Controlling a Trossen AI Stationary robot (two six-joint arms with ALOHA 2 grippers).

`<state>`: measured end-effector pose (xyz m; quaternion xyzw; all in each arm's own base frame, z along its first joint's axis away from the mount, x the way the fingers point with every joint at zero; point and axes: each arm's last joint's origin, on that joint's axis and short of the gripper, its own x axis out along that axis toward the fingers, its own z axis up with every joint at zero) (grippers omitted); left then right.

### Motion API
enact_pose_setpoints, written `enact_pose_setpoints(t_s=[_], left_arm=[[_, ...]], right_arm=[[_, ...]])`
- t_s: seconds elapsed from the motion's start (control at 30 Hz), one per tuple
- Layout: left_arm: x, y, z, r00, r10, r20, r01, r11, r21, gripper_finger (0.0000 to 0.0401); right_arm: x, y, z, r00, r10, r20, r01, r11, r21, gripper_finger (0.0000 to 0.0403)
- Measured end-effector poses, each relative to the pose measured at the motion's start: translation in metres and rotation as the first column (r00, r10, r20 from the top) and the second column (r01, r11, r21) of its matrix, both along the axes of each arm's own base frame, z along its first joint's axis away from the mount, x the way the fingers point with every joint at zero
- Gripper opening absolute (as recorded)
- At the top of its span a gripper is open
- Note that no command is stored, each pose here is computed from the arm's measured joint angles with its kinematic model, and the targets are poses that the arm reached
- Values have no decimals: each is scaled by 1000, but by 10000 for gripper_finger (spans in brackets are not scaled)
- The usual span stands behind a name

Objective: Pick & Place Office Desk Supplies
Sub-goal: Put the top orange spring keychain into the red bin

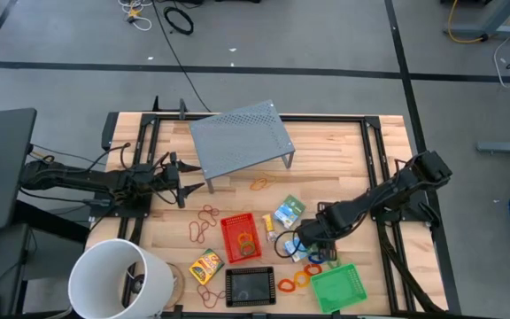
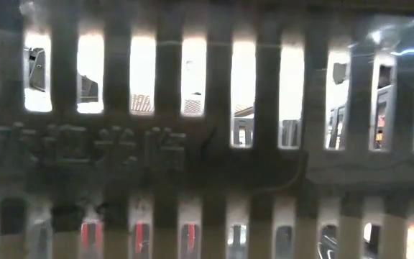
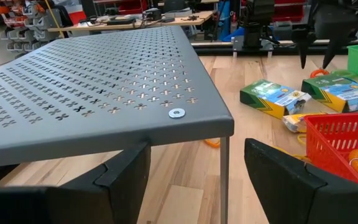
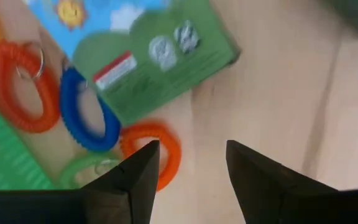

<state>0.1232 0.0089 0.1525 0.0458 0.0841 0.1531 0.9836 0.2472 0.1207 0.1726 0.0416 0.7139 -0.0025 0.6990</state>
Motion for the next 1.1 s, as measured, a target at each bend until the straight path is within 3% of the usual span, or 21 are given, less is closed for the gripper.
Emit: enact_pose_setpoints(t_s=[0.4, 0.67, 0.8, 0.97, 1.1], left_arm=[[0, 0, -2, 1000, 1, -16, -1, 1000, -4, 262], [0, 0, -2, 1000, 1, -15, -1, 1000, -7, 262], [0, 0, -2, 1000, 1, -14, -1, 1000, -7, 262], [0, 0, -2, 1000, 1, -15, -1, 1000, -7, 262], [0, 0, -2, 1000, 1, -15, -1, 1000, -7, 262]], right_arm=[[-17, 2, -23, 999, -21, -38, 21, 1000, -1, 192], [-25, -3, -42, 1000, -26, 11, 26, 999, -23, 186], [-26, -5, -43, 1000, -13, 18, 14, 999, -52, 141], [-27, -6, -44, 1000, 13, 24, -11, 996, -86, 24], [-28, -7, -44, 1000, 13, 18, -11, 993, -116, 10]])
